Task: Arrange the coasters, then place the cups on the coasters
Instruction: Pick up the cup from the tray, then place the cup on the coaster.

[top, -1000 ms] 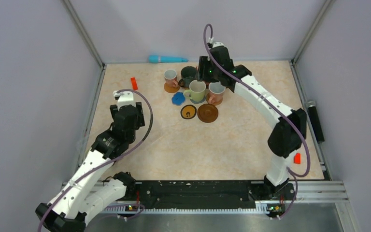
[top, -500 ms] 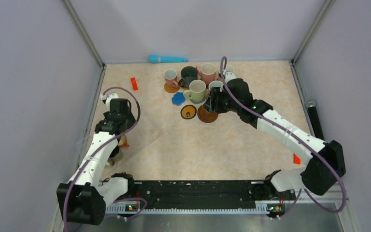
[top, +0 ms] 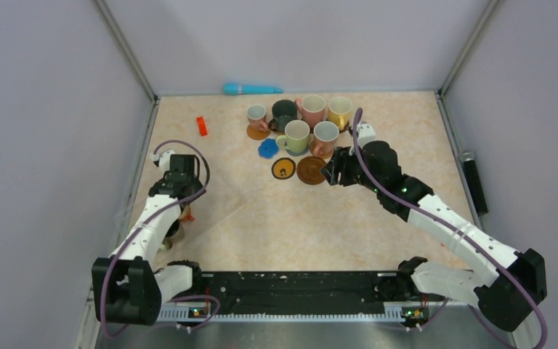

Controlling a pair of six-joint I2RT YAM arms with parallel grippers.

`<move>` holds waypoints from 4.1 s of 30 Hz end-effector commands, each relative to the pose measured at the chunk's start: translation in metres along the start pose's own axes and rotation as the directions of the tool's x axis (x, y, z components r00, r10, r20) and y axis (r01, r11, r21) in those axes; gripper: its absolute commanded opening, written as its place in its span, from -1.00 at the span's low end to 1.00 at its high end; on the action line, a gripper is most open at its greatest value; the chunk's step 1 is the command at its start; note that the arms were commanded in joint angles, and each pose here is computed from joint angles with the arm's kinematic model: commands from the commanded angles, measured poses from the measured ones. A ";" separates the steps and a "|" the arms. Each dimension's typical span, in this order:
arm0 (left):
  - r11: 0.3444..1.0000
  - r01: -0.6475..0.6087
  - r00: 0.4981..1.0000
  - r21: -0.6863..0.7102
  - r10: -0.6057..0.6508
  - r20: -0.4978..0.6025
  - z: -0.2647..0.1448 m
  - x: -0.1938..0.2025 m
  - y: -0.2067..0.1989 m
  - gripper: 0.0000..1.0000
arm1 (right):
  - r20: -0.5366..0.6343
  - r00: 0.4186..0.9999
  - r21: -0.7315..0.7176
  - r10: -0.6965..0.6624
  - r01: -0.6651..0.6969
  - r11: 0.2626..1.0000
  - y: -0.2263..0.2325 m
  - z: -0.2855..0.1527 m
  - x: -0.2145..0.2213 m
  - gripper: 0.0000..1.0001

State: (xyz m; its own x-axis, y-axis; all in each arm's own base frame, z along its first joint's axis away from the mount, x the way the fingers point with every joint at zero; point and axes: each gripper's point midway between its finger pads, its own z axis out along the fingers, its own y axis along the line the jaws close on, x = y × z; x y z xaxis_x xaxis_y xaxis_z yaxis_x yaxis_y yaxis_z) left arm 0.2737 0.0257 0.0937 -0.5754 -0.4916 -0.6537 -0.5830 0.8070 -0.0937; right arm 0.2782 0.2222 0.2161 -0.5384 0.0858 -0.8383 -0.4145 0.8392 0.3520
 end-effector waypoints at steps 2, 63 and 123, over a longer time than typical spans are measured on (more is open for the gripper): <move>0.997 0.062 0.998 -0.040 -0.061 0.026 0.010 -0.004 0.003 0.08 | 0.089 0.996 0.015 -0.020 0.018 1.000 -0.001 -0.003 -0.018 0.08; 0.627 -0.641 0.767 0.443 0.541 0.344 -0.043 -0.055 -0.238 -1.00 | 0.202 0.979 0.165 -0.003 -0.031 0.986 -0.029 -0.028 -0.035 0.98; 0.477 -0.724 0.668 0.499 0.663 0.337 0.029 -0.012 -0.334 -0.39 | 0.233 0.972 0.196 -0.012 -0.035 0.980 -0.038 -0.035 -0.042 0.98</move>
State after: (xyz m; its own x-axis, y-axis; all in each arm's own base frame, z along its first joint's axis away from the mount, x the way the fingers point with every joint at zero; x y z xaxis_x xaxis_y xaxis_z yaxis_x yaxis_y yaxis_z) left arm 0.4765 -0.2247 0.0800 -0.6255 0.3613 -0.6915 0.4556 0.8886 0.0522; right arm 0.2886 0.1723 0.2405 -0.3903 0.1710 -0.9047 -0.2492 0.9263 0.2826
